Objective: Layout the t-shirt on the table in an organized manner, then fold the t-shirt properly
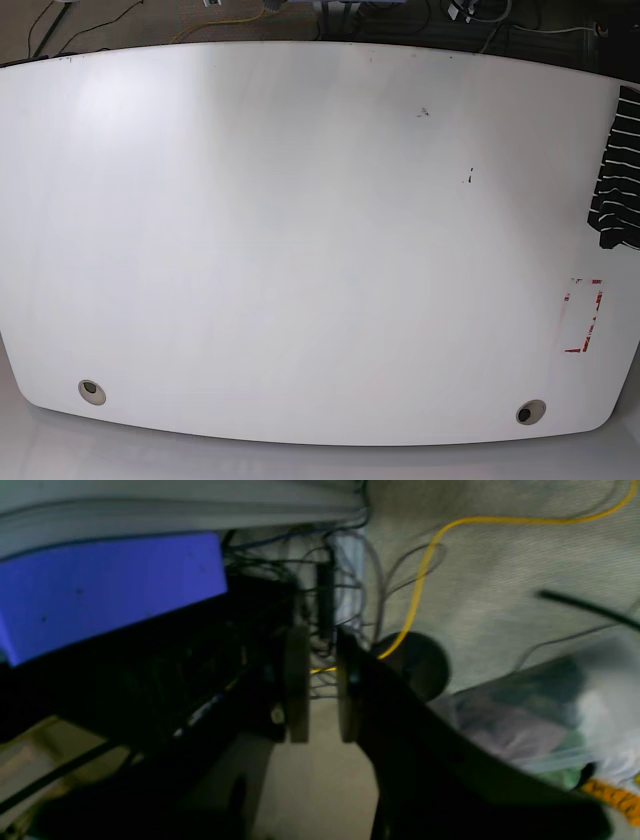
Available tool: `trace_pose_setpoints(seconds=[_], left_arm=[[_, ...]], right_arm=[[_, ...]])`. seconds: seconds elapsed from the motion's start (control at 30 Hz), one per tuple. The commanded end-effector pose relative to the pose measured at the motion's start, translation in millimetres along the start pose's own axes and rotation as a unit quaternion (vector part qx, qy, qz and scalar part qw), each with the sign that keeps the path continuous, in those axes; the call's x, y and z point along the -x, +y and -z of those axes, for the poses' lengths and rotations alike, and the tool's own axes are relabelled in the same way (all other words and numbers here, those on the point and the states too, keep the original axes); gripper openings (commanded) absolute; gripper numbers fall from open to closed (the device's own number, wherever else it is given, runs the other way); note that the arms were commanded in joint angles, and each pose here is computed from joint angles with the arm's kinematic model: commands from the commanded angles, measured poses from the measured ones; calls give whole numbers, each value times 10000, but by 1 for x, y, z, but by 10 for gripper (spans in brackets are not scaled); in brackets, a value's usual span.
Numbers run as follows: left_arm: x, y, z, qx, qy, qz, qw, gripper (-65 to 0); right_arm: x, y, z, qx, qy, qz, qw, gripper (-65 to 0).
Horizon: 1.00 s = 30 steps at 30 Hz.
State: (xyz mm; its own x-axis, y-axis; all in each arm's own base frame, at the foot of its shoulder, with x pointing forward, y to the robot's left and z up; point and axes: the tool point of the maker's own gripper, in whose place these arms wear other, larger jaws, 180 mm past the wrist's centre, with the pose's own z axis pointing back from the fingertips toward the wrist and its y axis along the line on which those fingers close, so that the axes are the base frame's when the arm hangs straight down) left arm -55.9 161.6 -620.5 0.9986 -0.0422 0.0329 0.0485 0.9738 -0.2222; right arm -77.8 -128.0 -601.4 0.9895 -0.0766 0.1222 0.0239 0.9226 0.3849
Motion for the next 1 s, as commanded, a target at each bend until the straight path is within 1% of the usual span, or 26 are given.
trace_pose_setpoints(seconds=[0.0,0.1,0.23,0.33,0.47,0.63,0.7,0.83,0.87,0.97], left_arm=[[-1,2,4,2,43,-93,9999,-406],[0,14,7,-171,149,-183,9996,-406],[-18,20,14,-345,60,-294,9990,-406],[-20,25,18,-470,86,-403,9980,-406],[-22,30,23,-650,106,-538,9964,-406],[-25,30,26,-689,64,-598,9958,-406],[-25,28,27,-696,74,-522,9962,-406],[-28,37,26,-1009,19,-325,9944,-406],[-28,39,26,-1098,9,-260,9936,-406],[-30,38,27,-1131,15,-181,9934,-406]], right_arm=[[-1,-4,4,79,23,22,10000,-564],[-3,-6,13,150,122,34,9998,-564],[-11,-3,22,108,171,14,9998,-564],[-14,0,27,89,232,-6,9997,-563],[-15,-7,35,346,367,-1,9987,-563],[-22,-10,42,466,412,36,9981,-563],[-26,-8,45,444,418,35,9981,-563],[-30,-4,50,386,503,-18,9980,-563],[-32,-3,51,386,540,-98,9977,-563],[-34,-9,52,552,593,-246,9964,-563]])
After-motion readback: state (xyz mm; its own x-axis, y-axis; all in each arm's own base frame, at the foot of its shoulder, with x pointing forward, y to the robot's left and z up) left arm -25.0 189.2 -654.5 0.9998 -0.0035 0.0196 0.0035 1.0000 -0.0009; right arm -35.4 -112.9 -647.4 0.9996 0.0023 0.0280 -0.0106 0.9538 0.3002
